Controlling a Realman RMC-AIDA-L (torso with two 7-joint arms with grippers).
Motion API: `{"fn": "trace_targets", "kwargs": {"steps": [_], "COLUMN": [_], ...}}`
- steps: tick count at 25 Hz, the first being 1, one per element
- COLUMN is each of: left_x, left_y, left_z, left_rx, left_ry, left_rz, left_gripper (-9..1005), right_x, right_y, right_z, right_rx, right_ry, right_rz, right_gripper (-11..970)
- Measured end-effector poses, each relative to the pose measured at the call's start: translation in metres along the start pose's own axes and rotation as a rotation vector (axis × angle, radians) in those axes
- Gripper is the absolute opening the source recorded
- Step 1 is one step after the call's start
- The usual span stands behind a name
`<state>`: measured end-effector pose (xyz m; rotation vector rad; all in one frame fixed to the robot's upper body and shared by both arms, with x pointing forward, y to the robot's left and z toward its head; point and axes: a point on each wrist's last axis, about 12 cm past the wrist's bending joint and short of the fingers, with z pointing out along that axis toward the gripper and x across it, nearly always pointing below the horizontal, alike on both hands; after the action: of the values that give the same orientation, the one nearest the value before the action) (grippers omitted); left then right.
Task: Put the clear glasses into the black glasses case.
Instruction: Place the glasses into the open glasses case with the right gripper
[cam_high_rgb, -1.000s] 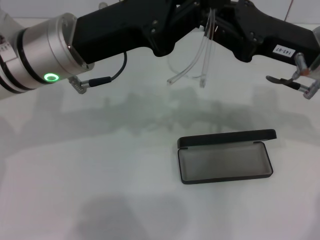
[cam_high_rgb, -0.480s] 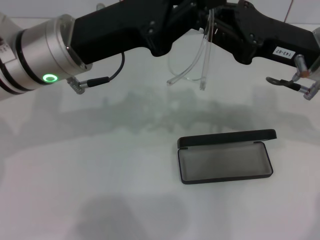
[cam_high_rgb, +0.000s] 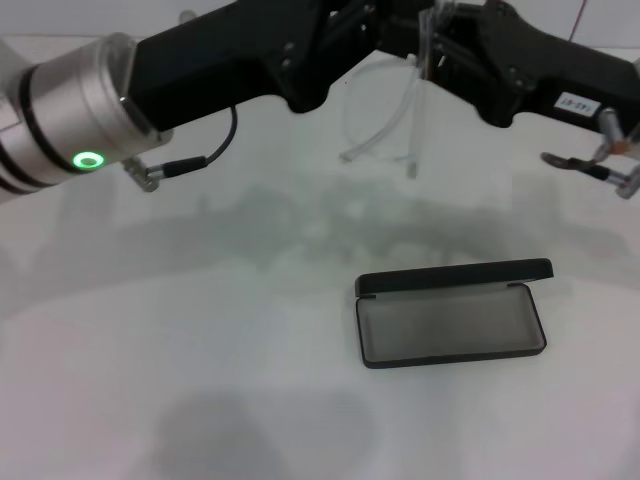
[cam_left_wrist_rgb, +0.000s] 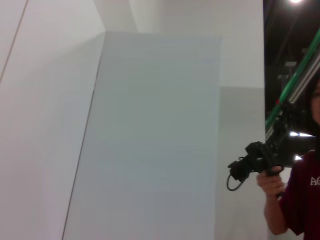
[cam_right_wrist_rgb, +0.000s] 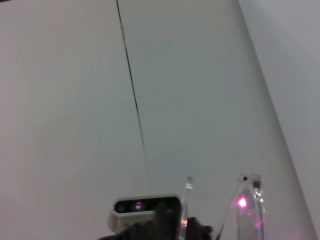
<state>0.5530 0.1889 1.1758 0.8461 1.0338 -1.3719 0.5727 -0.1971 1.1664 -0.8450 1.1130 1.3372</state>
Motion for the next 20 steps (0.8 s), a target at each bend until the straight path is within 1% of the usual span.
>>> {"fn": "trace_targets", "kwargs": {"steps": [2,3,4,6,7,8,9,10,11,12,14,15,16,19,20], "left_x": [-0.003,-0.008,-0.011,-0.022,-0.032,-0.032,-0.038,-0.038,-0.045,-0.045,-0.048,-0.049,-0.049,-0.048,-0.048], "left_y": [-0.004,-0.009,-0.011,-0.017,-0.022,-0.022,-0.026,-0.026,-0.034,-0.034,-0.039,-0.045,-0.045,-0.051,-0.053], "left_z": [-0.006,-0.016,-0.021,-0.043,-0.066,-0.066,-0.082,-0.082,-0.107,-0.107,-0.118,-0.126,-0.126,-0.130,-0.131], "left_rx": [0.024,0.052,0.061,0.078,0.073,0.073,0.062,0.062,0.034,0.034,0.023,0.019,0.019,0.016,0.015], "left_ry": [-0.004,-0.011,-0.015,-0.023,-0.008,-0.008,0.014,0.014,0.065,0.065,0.093,0.120,0.120,0.145,0.147], "left_rz": [0.002,0.005,0.007,0.007,0.000,0.000,-0.007,-0.007,-0.019,-0.019,-0.031,-0.043,-0.043,-0.046,-0.047], "left_gripper": [55,55,55,55,55,55,55,55,55,55,55,55,55,55,55], "right_x": [-0.007,-0.007,-0.010,-0.019,-0.026,-0.035,-0.042,-0.047,-0.063,-0.063,-0.075,-0.084,-0.084,-0.091,-0.090], "right_y": [0.000,0.000,0.000,0.001,0.004,0.007,0.011,0.015,0.025,0.025,0.038,0.049,0.049,0.059,0.065], "right_z": [-0.010,-0.010,-0.015,-0.022,-0.025,-0.026,-0.026,-0.025,-0.017,-0.017,-0.004,0.011,0.011,0.032,0.047], "right_rx": [0.025,0.025,0.035,0.038,0.033,0.016,0.001,-0.007,-0.022,-0.022,-0.031,-0.029,-0.029,0.013,0.020], "right_ry": [0.016,0.016,0.029,0.076,0.122,0.192,0.274,0.351,0.521,0.521,0.682,0.820,0.820,1.030,1.161], "right_rz": [-0.033,-0.033,-0.043,-0.060,-0.075,-0.092,-0.106,-0.113,-0.166,-0.166,-0.206,-0.234,-0.234,-0.224,-0.202], "right_gripper": [129,129,129,130,130,130,130,130,131,131,131,131,131,132,132]}}
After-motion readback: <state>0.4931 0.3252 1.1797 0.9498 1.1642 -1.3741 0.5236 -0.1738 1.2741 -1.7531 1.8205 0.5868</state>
